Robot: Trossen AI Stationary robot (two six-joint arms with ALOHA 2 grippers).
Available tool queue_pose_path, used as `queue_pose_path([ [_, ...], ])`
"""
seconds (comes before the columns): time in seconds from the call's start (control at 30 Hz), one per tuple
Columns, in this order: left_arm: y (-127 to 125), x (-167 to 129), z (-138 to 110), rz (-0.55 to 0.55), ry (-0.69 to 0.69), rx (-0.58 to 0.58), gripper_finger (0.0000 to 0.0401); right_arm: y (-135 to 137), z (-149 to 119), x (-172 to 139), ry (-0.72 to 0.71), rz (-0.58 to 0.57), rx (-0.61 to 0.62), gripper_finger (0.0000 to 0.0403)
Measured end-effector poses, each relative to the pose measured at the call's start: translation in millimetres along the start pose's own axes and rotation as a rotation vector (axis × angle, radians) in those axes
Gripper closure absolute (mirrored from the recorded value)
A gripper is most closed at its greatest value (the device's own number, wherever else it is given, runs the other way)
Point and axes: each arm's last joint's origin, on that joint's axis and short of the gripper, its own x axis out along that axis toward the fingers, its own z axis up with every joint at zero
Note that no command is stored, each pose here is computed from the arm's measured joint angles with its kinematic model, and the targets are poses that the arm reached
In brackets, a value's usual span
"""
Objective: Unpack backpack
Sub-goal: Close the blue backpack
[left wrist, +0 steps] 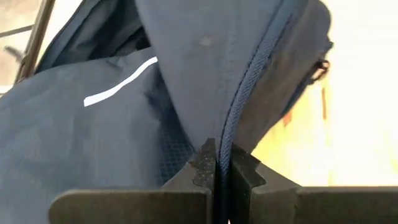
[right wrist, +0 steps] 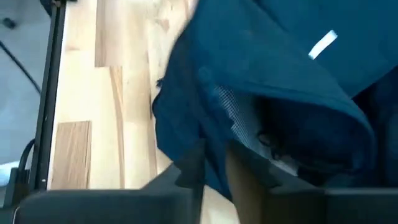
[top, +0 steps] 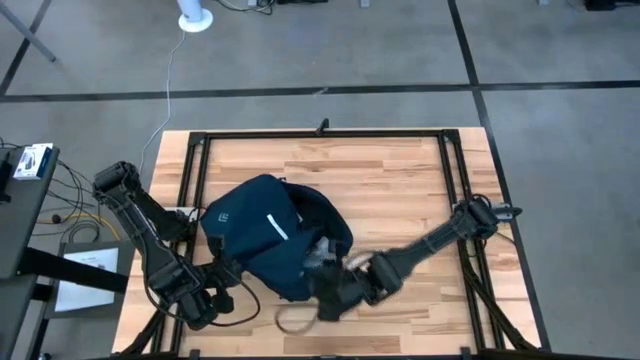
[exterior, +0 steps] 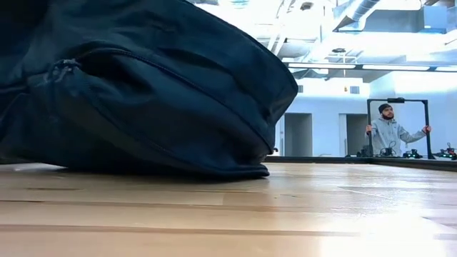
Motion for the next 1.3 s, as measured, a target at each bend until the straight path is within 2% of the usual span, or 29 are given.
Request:
queue_pose_path([
  [0.13, -3, 0, 3, -0.029, -0.022, 0.043, 0.0401, -15, 6, 20, 0.026, -0.012, -0.049, 0.0273],
  [0.23, -3, 0, 2, -0.03, -0.017, 0.054, 0.0401, -17, 8, 29, 0.036, 0.039, -0.075, 0.024],
  [0.33, -3, 0, 3, -0.031, -0.016, 0.053, 0.0401, -19, 7, 30, 0.059, 0.055, -0.114, 0.0219],
  [0.47, -3, 0, 3, -0.032, -0.016, 0.053, 0.0401, -19, 7, 30, 0.058, 0.055, -0.117, 0.0212],
  [0.63, -3, 0, 3, -0.032, -0.016, 0.053, 0.0401, -22, 8, 32, 0.054, 0.046, -0.118, 0.0222],
  [0.8, -3, 0, 2, -0.03, -0.014, 0.056, 0.0401, -15, 3, 50, 0.107, 0.167, -0.162, 0.0239],
  [0.93, -1, 0, 1, -0.017, -0.004, 0.055, 0.0401, -2, 0, 45, 0.08, 0.208, -0.205, 0.0253],
  [1.1, -1, 0, 1, -0.015, -0.002, 0.055, 0.0401, 5, 1, 41, 0.026, 0.167, -0.213, 0.0294],
  [1.3, -1, 1, 1, -0.013, -0.002, 0.049, 0.0401, 13, 1, 36, -0.005, 0.18, -0.217, 0.0347],
])
